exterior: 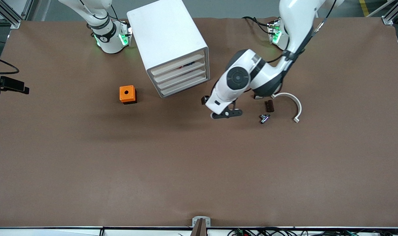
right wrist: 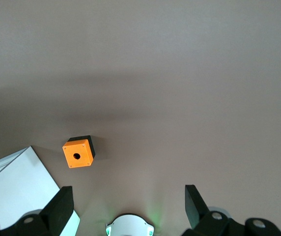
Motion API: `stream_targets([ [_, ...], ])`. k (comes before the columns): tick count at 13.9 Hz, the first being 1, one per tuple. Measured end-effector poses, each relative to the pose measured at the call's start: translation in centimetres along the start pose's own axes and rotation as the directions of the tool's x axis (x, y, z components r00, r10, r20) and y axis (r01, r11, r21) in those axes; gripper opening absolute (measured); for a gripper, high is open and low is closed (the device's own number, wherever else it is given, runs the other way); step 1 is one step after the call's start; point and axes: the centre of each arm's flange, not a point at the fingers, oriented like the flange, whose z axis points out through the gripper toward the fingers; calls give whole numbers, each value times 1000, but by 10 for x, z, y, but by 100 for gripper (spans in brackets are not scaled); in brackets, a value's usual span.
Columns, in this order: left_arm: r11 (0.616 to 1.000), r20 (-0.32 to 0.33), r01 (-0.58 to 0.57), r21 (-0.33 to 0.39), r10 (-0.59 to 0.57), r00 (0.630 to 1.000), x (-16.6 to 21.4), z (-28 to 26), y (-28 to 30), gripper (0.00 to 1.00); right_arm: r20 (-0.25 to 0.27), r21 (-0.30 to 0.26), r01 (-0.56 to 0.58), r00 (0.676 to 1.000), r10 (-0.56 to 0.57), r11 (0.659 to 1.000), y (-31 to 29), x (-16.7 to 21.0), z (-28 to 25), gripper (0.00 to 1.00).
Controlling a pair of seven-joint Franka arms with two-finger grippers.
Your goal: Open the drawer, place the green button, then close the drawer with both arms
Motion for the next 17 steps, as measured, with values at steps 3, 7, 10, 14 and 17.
stream_targets([
  [3,999,-14,-45,12,45,999,27,-56,-51,100,-20,-3,1,1000,-1,1000,-2,-12,-13,100],
  [7,999,1,-26,34,26,1000,54,-106,-124,100,-45,0,17,999,-17,1000,-12,-23,-26,100],
  [10,997,-5,-54,59,54,999,53,-140,-142,100,-62,-4,27,998,-27,1000,-19,-30,-34,100],
  [14,980,-42,-67,186,76,996,49,-188,-150,100,-80,-9,17,997,-17,1000,-19,-42,-34,100],
  [17,966,-79,-27,258,49,996,50,-231,-170,100,-112,-18,9,994,-11,1000,-20,-56,-26,100],
])
